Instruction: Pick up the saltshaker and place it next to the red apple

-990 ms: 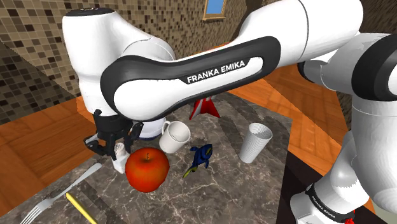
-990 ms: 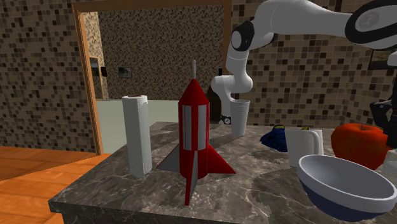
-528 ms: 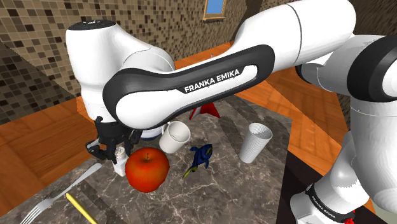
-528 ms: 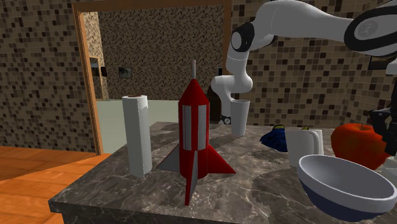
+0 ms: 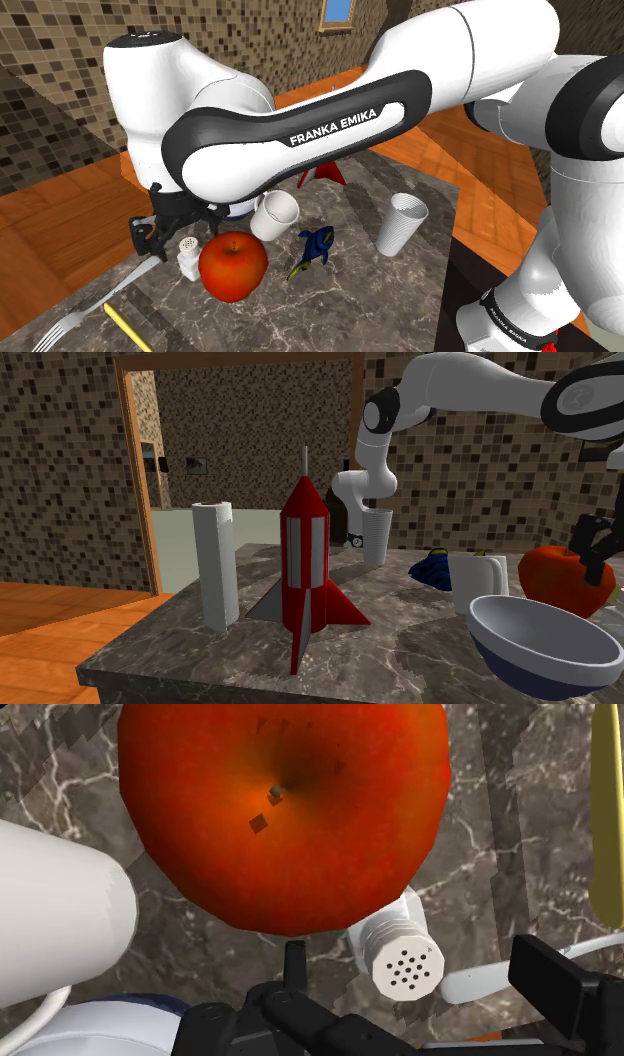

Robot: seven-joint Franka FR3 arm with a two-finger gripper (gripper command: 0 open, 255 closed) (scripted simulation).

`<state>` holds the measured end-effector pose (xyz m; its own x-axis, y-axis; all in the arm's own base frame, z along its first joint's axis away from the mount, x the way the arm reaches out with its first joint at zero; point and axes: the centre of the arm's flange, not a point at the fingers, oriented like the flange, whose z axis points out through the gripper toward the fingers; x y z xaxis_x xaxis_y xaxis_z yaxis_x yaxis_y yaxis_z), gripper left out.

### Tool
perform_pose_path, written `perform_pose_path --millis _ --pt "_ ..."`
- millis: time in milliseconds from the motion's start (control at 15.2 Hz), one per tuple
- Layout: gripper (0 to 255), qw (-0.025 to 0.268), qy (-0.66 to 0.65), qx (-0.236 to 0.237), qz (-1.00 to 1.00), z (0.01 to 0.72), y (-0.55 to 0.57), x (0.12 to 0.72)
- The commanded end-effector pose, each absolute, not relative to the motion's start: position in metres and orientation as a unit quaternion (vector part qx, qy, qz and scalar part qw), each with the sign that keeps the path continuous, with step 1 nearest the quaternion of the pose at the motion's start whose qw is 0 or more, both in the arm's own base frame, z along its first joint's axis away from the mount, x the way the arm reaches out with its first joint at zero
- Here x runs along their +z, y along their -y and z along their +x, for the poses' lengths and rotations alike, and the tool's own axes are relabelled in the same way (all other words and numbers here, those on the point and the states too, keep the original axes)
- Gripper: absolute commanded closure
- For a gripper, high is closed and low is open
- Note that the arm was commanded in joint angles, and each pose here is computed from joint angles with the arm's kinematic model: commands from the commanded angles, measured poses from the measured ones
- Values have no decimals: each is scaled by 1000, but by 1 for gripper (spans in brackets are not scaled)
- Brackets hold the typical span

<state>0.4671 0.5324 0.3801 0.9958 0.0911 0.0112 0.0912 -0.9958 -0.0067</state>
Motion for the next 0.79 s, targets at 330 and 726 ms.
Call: perform_pose_path --millis 330,726 --pt "0 4 46 -5 -999 467 -532 430" --pt "0 4 46 -5 -999 467 -532 430"
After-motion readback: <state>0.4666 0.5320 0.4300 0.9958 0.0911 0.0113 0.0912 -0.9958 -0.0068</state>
